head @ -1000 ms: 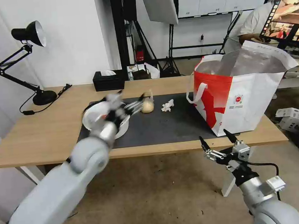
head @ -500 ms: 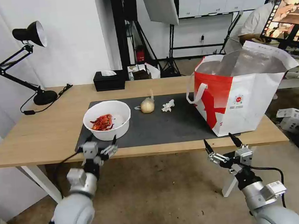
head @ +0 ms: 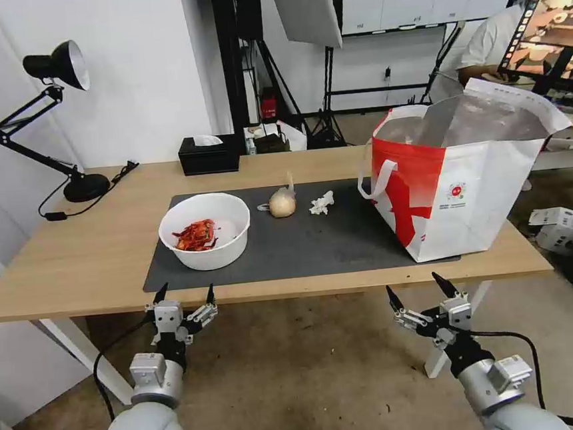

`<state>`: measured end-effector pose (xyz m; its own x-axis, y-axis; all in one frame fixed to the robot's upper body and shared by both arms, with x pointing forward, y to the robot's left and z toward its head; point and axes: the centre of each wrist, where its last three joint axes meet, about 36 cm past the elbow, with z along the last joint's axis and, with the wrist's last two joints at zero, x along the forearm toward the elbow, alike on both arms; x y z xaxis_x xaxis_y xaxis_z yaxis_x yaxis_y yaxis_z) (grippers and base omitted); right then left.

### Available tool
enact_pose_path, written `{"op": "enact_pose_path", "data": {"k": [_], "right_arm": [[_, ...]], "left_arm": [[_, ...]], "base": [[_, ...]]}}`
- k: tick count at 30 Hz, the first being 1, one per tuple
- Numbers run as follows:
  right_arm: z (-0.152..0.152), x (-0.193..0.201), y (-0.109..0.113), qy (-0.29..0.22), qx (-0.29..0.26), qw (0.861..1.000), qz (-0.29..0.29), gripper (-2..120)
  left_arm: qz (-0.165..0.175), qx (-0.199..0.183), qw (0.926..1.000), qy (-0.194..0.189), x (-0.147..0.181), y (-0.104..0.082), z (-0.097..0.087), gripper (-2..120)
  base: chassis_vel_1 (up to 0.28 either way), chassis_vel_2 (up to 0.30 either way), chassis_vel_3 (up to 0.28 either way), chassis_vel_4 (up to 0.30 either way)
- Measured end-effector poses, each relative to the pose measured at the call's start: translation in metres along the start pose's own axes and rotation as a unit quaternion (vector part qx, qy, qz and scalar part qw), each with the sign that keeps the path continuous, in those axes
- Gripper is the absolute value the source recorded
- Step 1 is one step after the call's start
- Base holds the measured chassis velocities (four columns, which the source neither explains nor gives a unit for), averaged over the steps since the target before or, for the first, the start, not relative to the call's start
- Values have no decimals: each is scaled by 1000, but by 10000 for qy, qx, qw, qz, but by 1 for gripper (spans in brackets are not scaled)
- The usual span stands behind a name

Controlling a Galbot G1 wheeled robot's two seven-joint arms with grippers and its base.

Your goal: Pick up the trash from the table and place it into the takeout bag.

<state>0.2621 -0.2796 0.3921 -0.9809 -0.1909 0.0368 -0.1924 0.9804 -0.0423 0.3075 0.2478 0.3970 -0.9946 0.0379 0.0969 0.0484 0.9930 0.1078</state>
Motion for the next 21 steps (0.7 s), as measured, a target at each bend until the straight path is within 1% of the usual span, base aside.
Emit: {"op": "enact_pose_path", "data": {"k": [6,10,12,13,14,15,17,18,21], "right_arm": [[2,-2,1,17,-30,10000,-31,100],[-4,-16,2,-36,-214,9995,-228,100],[-13,-32,3,-87,-320,9984,-449,100],[-19,-46,4,-95,-364,9971,-654,100],[-19,-46,4,-95,-364,9971,-654,100],[-23,-58,4,-108,-391,9961,-789,100],[-32,-89,0,-147,-335,9938,-1048,100],[-32,-89,0,-147,-335,9938,-1048,100],[-34,-131,-3,-177,-137,9917,-1266,100]], "left_arm": [[-13,-3,10000,13,-6,1,3,100],[-1,6,10000,38,-7,1,5,100],[9,22,10000,42,-7,1,4,100],[8,37,10000,36,-8,2,3,100],[8,37,10000,36,-8,2,3,100],[8,48,10000,25,-8,2,2,100],[5,61,10000,0,-9,4,-2,100],[5,61,10000,0,-9,4,-2,100],[-41,79,10000,-42,-9,8,-7,100]], "base": [[0,0,0,0],[0,0,0,0],[0,0,0,0],[0,0,0,0],[0,0,0,0],[0,0,0,0],[0,0,0,0],[0,0,0,0],[0,0,0,0]]}}
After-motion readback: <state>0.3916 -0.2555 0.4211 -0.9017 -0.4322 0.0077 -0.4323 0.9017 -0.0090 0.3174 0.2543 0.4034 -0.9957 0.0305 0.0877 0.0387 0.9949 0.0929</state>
